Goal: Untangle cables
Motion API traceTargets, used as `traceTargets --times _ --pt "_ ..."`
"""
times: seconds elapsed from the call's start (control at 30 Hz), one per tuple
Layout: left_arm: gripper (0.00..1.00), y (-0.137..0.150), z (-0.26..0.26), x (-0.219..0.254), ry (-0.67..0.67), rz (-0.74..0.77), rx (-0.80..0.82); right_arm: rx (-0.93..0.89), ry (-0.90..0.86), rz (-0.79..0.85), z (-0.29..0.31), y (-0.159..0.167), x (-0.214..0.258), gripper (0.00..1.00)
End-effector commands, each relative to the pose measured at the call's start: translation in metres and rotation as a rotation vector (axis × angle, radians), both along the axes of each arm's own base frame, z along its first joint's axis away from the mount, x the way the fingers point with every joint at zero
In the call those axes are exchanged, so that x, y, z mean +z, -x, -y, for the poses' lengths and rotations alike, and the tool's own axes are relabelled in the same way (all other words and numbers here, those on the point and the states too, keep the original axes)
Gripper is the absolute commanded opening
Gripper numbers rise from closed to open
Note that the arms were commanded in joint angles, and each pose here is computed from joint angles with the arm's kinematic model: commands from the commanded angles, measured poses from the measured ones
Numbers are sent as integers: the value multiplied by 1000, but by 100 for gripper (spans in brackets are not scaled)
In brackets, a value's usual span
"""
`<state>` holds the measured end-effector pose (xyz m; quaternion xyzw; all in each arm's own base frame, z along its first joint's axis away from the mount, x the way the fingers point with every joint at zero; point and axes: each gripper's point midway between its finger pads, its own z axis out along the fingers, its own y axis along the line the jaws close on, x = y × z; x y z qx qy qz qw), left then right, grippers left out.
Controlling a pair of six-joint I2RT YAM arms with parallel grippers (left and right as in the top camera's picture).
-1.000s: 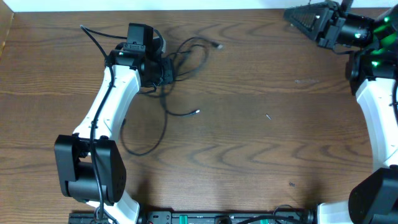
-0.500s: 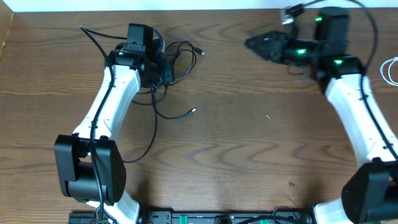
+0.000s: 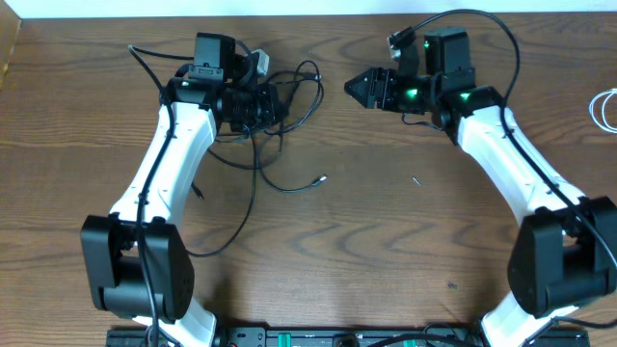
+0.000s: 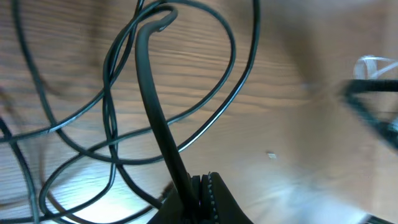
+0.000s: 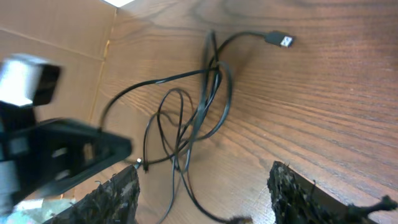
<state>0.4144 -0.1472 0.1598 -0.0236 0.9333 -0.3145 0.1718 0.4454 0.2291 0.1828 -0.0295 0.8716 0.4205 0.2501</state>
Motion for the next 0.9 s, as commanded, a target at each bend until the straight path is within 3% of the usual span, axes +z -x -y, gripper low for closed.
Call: traceTargets --times 0.0,0.4,0.63,0.67,0.7,0.8,0.83,0.87 --pt "7 10 19 29 150 -27 -4 18 -8 -13 -14 3 -4 68" --pt "7 17 46 32 164 -33 -40 2 35 -169 -50 20 -50 76" --pt "8 18 53 34 167 -19 -57 -117 147 -229 -56 14 -100 67" --pt "8 18 53 34 167 -19 -57 -132 160 -219 -55 11 -104 63" --pt "7 18 53 34 167 -19 -57 -142 166 -206 -56 7 -107 53" --pt "8 16 50 31 148 -17 -45 -153 154 -184 -53 -1 -107 13" --pt "8 15 47 29 129 -18 -32 -157 148 -176 -52 -4 -105 4" --pt "7 14 44 25 105 -19 -17 -159 136 -167 -50 -7 -100 1"
